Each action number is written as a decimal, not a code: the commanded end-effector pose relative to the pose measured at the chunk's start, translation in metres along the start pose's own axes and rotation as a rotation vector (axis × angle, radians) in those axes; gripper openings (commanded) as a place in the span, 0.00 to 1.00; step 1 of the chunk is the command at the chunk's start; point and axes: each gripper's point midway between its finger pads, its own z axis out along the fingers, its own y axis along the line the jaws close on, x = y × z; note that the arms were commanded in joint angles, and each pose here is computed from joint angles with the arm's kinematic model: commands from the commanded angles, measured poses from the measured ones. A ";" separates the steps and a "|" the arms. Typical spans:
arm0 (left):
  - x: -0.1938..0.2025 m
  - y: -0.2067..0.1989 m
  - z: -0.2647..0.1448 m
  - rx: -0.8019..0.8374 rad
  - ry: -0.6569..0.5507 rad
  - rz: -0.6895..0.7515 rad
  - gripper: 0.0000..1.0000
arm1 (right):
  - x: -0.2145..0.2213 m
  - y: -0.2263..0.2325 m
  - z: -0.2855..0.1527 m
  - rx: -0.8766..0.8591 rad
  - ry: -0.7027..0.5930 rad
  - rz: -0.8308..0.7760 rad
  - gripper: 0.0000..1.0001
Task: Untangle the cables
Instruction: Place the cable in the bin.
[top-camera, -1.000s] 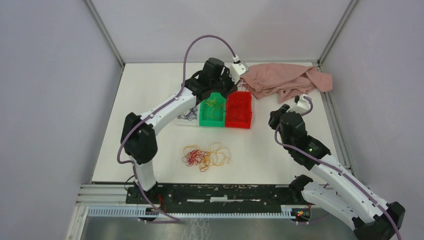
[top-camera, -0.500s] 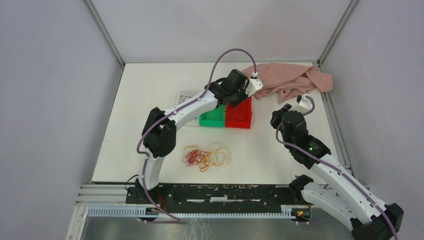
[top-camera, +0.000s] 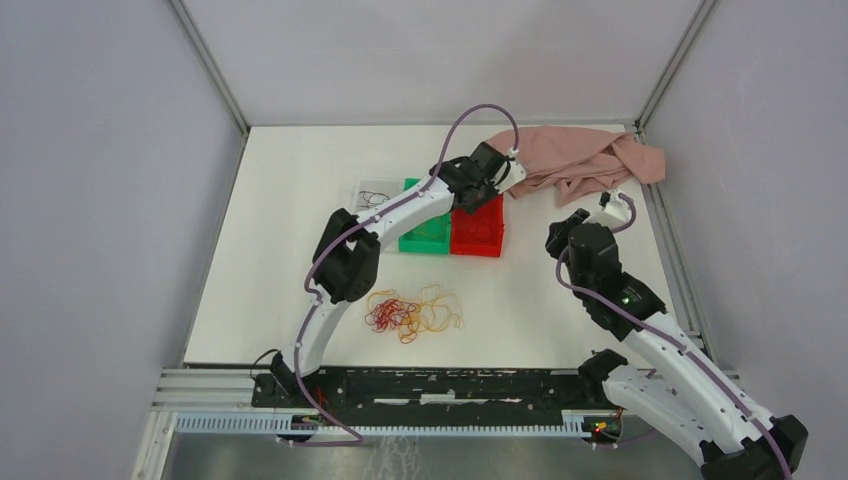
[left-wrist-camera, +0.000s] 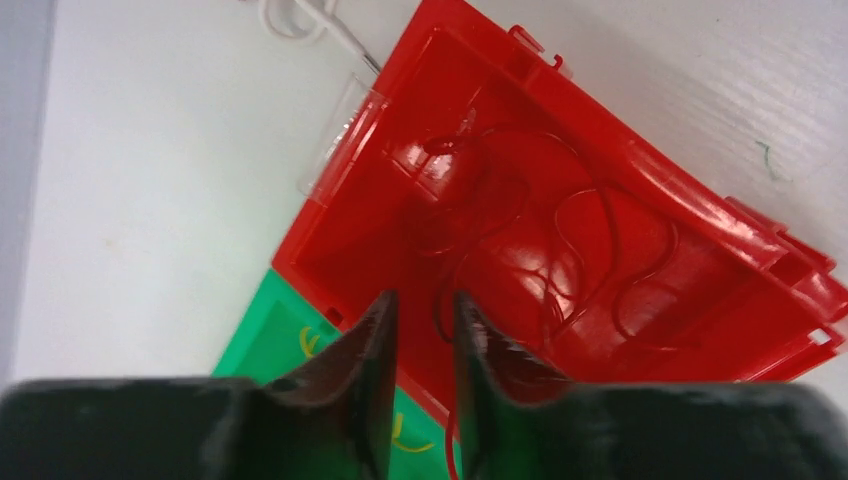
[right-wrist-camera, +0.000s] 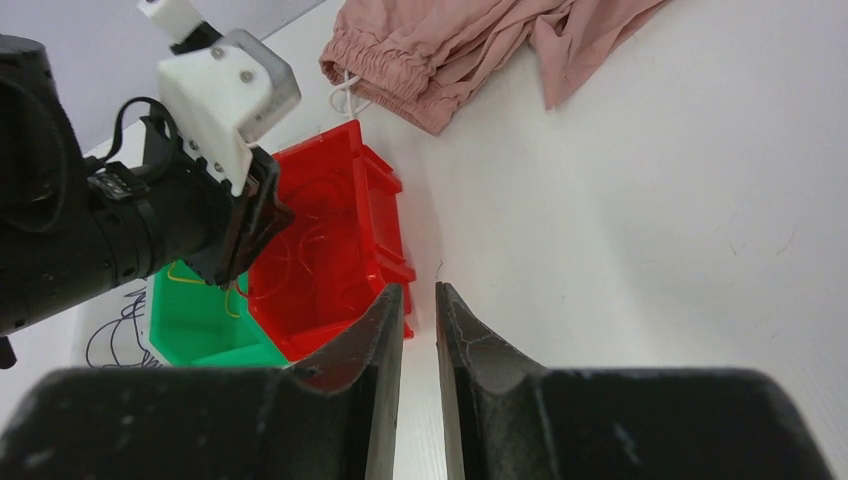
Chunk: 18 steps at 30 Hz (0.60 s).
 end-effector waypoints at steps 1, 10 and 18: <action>-0.010 0.007 -0.008 -0.017 -0.011 -0.010 0.47 | -0.005 -0.001 -0.001 -0.005 -0.020 0.018 0.24; -0.058 0.012 -0.067 0.098 -0.153 0.000 0.94 | -0.001 0.001 -0.001 -0.019 0.003 0.024 0.24; -0.039 0.020 -0.144 0.225 -0.171 0.087 0.97 | 0.019 0.032 0.004 -0.132 0.135 -0.025 0.26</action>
